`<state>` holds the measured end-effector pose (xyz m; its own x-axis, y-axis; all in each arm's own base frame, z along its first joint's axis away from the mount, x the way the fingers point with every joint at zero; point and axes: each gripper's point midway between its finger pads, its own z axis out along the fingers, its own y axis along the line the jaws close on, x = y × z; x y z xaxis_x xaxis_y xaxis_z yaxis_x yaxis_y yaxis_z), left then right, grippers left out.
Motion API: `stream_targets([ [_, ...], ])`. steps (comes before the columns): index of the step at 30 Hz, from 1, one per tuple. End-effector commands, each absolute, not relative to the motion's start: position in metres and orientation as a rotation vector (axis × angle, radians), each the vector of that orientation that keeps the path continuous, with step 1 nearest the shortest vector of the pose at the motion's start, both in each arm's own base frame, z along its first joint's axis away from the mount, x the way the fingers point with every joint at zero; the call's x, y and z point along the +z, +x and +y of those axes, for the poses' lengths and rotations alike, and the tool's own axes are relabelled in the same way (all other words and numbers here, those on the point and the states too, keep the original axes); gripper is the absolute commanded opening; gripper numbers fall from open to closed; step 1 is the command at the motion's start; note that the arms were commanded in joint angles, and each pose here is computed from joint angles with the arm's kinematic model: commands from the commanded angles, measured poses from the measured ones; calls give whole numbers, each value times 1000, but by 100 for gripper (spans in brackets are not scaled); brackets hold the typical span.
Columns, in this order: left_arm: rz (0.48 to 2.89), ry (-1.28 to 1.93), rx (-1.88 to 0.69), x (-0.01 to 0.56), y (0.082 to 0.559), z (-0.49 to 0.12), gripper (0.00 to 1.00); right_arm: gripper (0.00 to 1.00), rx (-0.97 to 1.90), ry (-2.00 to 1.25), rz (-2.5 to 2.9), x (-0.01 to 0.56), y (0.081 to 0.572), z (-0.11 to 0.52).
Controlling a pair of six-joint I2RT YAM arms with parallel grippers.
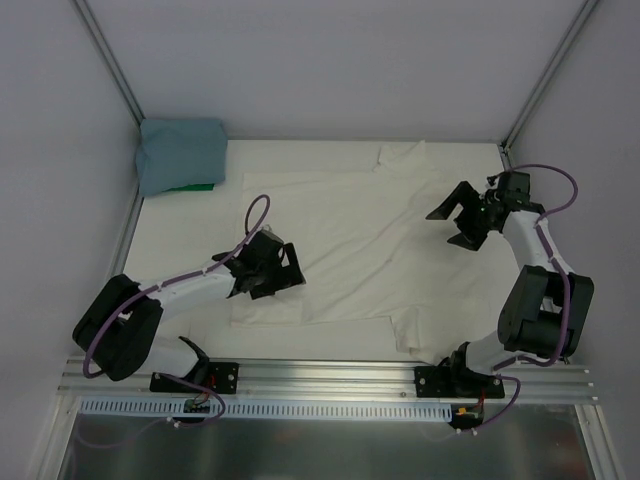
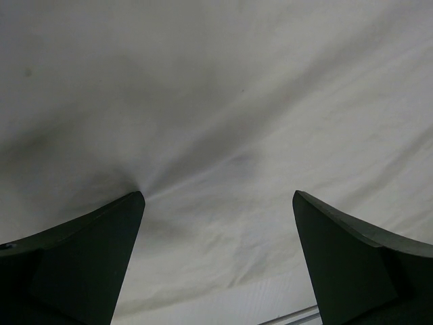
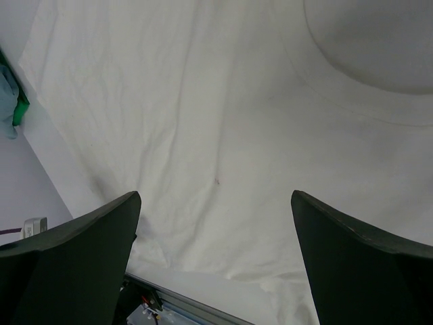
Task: Fold and stack the t-shirts
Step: Flatten out the tshirt
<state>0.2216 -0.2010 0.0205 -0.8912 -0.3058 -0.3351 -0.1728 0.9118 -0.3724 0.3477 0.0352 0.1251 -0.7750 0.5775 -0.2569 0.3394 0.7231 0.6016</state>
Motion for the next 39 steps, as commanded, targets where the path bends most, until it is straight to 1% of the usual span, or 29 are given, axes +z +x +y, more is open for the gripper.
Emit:
stream_targets([
  [1,3015,-396,29,-35,117,-119,99,99,763,679,2432,146,346,33],
  [6,3003,-404,12,-32,100,-112,99,100,750,671,2434,148,339,32],
  [9,2939,-367,-90,-13,107,-125,99,100,742,659,2433,150,335,32],
  [11,2845,-282,-208,9,121,-138,99,99,743,646,2416,156,334,33],
  [14,2652,-176,-442,60,148,-164,99,99,747,626,2398,168,332,34],
  [17,2396,-57,-657,121,171,-185,99,99,745,608,2382,182,330,35],
  [19,2255,-4,-701,157,182,-188,99,99,743,589,2355,194,330,35],
  [21,2188,17,-671,179,191,-184,99,99,753,574,2343,200,329,37],
  [22,2207,31,-639,177,192,-183,99,99,757,568,2342,201,329,38],
  [24,2217,51,-618,182,194,-184,99,100,755,569,2360,194,330,39],
  [27,2271,59,-620,172,192,-189,99,99,763,601,2414,169,331,42],
  [31,2248,33,-692,174,191,-196,99,99,836,724,2566,110,340,47],
  [39,2221,19,-697,184,191,-193,99,99,937,789,2685,62,359,70],
])
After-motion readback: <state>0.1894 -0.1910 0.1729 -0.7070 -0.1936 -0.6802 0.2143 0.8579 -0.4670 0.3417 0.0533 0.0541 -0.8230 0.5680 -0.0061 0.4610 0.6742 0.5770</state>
